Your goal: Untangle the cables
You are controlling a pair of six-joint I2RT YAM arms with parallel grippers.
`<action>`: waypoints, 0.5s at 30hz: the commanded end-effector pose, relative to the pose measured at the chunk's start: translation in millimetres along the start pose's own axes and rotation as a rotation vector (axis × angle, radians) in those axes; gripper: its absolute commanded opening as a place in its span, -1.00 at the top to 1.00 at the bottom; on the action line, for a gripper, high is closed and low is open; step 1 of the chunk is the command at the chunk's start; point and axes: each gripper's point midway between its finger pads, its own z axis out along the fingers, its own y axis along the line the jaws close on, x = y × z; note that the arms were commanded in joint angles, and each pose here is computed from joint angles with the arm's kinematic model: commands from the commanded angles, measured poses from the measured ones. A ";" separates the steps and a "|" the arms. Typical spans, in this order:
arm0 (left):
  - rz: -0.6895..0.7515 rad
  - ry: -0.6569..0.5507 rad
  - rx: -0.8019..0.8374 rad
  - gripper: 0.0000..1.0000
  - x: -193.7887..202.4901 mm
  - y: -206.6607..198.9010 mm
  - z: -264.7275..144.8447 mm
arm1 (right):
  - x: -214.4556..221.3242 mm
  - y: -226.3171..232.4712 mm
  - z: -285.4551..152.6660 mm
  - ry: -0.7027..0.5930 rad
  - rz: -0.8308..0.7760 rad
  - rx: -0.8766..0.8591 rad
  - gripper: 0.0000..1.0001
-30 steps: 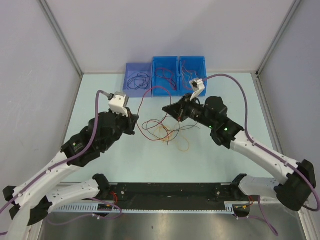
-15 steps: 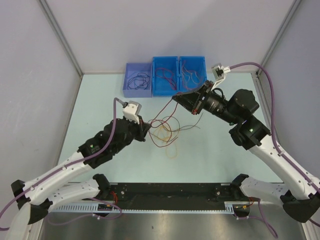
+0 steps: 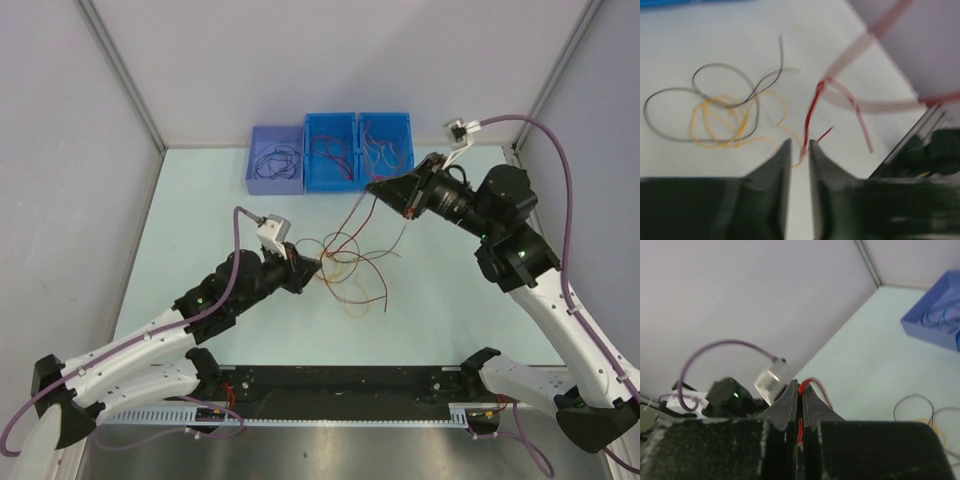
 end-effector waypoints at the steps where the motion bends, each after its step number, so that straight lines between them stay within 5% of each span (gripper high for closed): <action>1: 0.075 0.273 -0.117 0.24 77.8 42.1 -16.4 | -116.3 103.9 -46.8 -0.379 -0.185 -0.246 1.00; 2: 0.079 0.260 -0.122 -0.12 73.4 42.1 -17.4 | -115.2 104.6 -45.9 -0.373 -0.178 -0.253 1.00; 6: 0.083 0.185 -0.221 -0.89 46.3 52.8 -29.2 | -104.7 103.6 -41.3 -0.328 -0.159 -0.258 1.00; 15: 0.157 -0.029 -0.202 -1.00 -30.2 31.6 -56.7 | -94.3 98.8 -32.7 -0.298 -0.159 -0.235 1.00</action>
